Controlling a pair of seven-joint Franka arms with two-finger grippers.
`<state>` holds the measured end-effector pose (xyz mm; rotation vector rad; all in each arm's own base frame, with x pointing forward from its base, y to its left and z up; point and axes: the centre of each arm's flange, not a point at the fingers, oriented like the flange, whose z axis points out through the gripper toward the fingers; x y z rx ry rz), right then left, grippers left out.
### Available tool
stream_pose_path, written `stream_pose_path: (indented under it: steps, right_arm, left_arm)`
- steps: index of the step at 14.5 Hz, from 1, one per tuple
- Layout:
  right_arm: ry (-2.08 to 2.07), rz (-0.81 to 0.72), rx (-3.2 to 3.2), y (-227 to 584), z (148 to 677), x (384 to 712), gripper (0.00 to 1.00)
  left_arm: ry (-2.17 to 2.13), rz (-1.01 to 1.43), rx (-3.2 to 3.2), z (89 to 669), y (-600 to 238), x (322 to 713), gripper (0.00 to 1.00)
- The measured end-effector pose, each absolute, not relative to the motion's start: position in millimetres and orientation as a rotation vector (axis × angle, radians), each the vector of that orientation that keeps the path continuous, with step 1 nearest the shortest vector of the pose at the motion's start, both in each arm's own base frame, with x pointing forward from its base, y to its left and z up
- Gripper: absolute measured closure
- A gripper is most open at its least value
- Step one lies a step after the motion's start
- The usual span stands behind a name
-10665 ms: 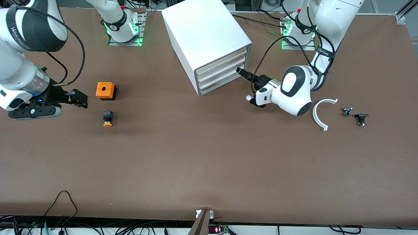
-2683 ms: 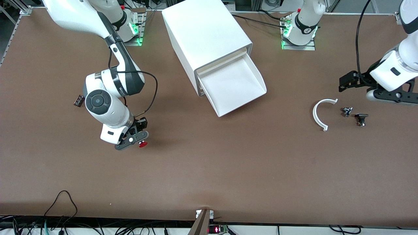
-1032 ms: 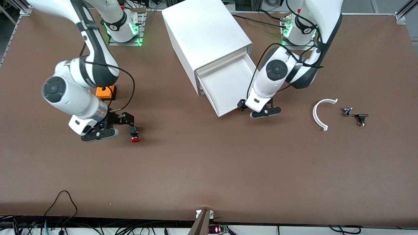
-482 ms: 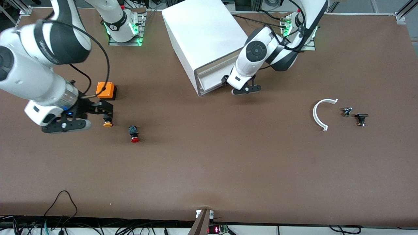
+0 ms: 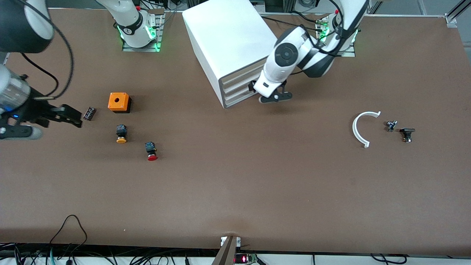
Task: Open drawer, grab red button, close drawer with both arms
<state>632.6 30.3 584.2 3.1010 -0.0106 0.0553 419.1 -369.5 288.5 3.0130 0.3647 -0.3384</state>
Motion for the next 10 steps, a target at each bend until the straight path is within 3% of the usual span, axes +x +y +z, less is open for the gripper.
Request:
stream_pose_path:
  steps: [5, 10]
  right_arm:
    - [-0.019, -0.018, 3.099, -23.0, 592.2, 601.9, 0.00]
    - [-0.034, -0.111, 3.099, -22.2, 600.3, 578.6, 0.00]
  left_arm:
    - [0.422, -0.266, 2.985, 312.1, -348.5, 440.8, 0.00]
    - [0.327, -0.141, 3.009, 413.8, -218.8, 525.5, 0.00]
